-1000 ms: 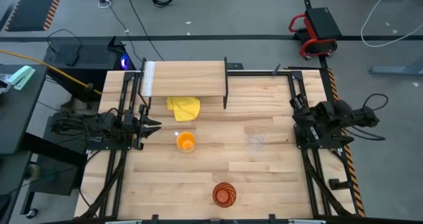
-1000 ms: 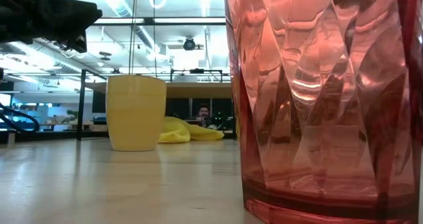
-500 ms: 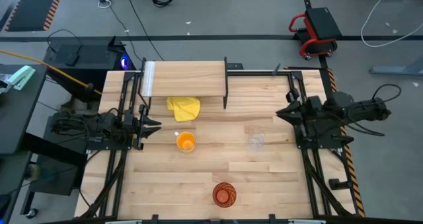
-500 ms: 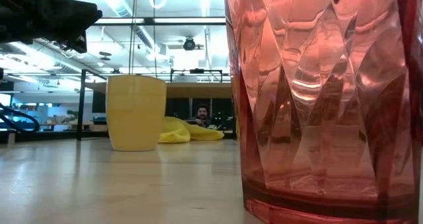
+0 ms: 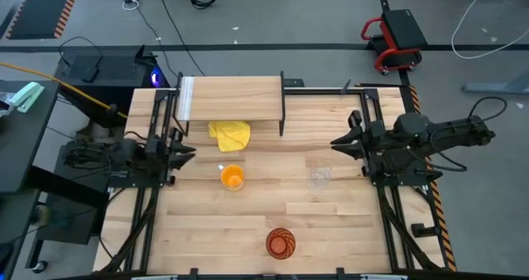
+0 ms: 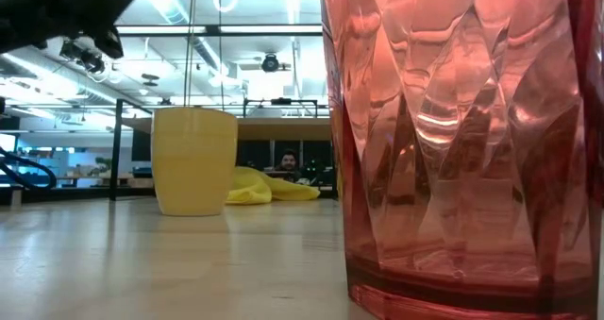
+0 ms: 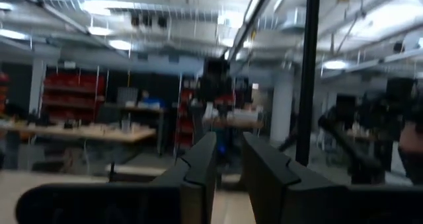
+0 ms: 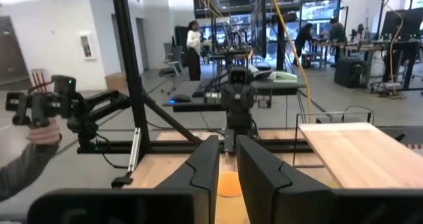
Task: Stack small to large cups/mugs on shelf
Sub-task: Move the yellow mug to the center of the table
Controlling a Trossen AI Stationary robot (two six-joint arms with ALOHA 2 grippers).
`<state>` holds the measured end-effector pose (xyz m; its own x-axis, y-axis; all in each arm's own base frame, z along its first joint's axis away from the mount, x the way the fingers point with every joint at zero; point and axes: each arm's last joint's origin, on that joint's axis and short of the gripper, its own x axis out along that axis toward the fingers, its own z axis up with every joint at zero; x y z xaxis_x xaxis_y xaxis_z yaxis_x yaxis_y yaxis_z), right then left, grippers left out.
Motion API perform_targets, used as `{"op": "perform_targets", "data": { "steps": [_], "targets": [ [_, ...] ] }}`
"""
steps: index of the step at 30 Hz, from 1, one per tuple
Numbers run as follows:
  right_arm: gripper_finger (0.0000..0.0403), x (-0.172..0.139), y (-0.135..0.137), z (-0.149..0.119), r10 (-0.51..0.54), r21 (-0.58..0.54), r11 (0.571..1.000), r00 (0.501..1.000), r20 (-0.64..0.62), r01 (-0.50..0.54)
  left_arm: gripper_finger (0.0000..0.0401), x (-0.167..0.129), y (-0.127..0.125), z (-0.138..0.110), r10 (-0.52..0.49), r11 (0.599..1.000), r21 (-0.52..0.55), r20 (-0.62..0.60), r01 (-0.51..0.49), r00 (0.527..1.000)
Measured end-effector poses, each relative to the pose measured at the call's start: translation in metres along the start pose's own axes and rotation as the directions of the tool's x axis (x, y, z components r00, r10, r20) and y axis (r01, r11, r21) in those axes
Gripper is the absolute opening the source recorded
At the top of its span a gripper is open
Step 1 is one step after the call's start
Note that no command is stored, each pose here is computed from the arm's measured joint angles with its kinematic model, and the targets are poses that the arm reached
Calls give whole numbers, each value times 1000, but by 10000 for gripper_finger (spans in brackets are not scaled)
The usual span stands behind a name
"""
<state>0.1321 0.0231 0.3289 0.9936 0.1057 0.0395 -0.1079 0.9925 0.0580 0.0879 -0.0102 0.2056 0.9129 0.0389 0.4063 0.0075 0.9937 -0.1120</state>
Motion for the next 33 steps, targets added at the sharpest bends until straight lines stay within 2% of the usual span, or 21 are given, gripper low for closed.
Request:
{"op": "perform_targets", "data": {
  "steps": [5,11,17,21,26,33],
  "targets": [
    [60,0,0,0,0,59,998,1000,4,0,75,0,0,9,-2,1000,22,93,0,996],
    [60,0,0,0,0,77,997,1000,1,0,85,5,-1,21,7,1000,26,98,-10,995],
    [60,0,0,-3,-2,81,997,999,-35,5,83,25,-4,27,65,996,56,-46,-62,997],
    [60,0,0,-6,-4,111,994,998,-65,11,77,46,-6,35,163,983,115,-191,-143,968],
    [60,-1,-1,-11,-7,157,987,993,-114,25,73,76,-8,54,252,966,153,-382,-208,889],
    [59,-2,-1,-20,-13,184,982,978,-208,52,79,111,4,66,399,908,168,-624,-383,672]
  ]
}}
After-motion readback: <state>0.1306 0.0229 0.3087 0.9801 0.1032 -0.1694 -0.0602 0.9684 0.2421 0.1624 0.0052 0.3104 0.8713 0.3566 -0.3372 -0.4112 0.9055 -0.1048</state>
